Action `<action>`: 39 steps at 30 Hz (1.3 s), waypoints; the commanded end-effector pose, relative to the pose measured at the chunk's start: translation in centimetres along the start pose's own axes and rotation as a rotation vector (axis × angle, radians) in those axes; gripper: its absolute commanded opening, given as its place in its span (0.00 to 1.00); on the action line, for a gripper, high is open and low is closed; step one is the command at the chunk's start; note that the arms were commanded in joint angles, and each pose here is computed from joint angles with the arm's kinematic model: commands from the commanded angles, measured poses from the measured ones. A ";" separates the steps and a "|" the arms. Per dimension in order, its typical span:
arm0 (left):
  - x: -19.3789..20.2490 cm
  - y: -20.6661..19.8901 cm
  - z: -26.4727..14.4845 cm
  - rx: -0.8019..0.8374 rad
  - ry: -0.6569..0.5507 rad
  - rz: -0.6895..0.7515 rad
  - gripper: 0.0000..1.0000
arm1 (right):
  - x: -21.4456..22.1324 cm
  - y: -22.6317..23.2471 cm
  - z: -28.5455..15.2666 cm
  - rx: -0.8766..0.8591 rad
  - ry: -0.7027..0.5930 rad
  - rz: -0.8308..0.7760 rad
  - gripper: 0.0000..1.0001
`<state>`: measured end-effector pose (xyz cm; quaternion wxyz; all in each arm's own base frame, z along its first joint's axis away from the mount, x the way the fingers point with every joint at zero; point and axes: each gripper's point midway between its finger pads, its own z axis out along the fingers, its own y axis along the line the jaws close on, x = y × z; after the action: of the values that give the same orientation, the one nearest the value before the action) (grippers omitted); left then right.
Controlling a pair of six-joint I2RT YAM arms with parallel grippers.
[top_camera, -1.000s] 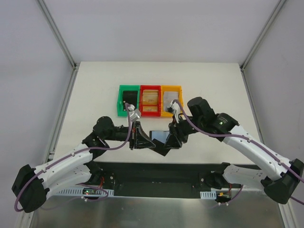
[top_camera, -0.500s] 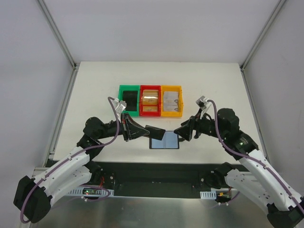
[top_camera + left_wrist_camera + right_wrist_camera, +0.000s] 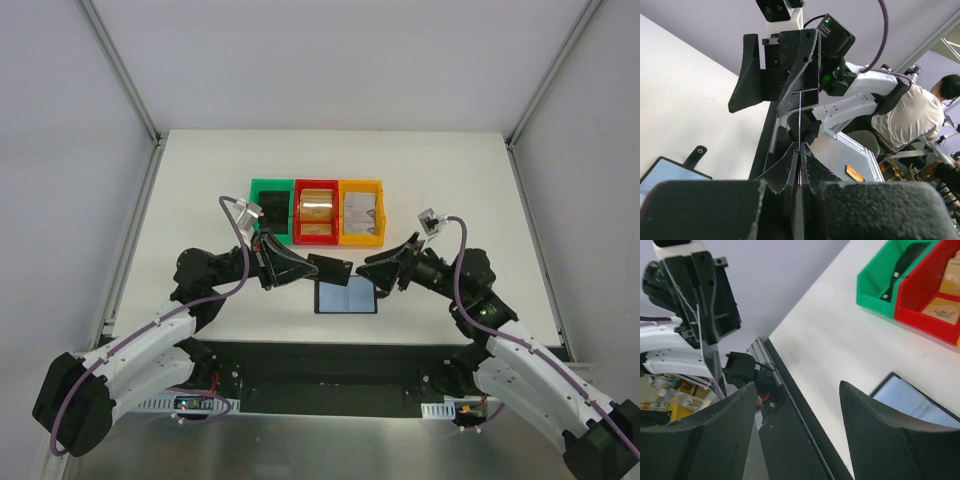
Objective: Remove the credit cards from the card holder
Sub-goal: Place the credit card in the storage box.
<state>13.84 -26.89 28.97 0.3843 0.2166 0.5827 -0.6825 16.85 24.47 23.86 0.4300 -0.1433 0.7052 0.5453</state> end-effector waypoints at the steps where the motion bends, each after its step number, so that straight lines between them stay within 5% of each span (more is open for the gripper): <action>1: -1.3 -1.5 0.1 0.065 -0.044 0.051 0.00 | -3.8 4.9 0.4 -0.208 -0.141 -0.027 0.68; 29: -2.5 -1.5 -0.4 0.020 -0.117 0.069 0.00 | -4.1 6.5 -0.8 -0.228 -0.171 -0.088 0.66; 39: -2.5 -1.6 -0.1 0.051 -0.118 0.034 0.00 | -2.6 8.4 0.8 -0.321 -0.060 -0.072 0.61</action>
<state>14.34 -26.36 30.55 0.4090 0.1890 0.5642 -0.6919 14.25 26.90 28.02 0.4285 -0.1843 0.6326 0.6183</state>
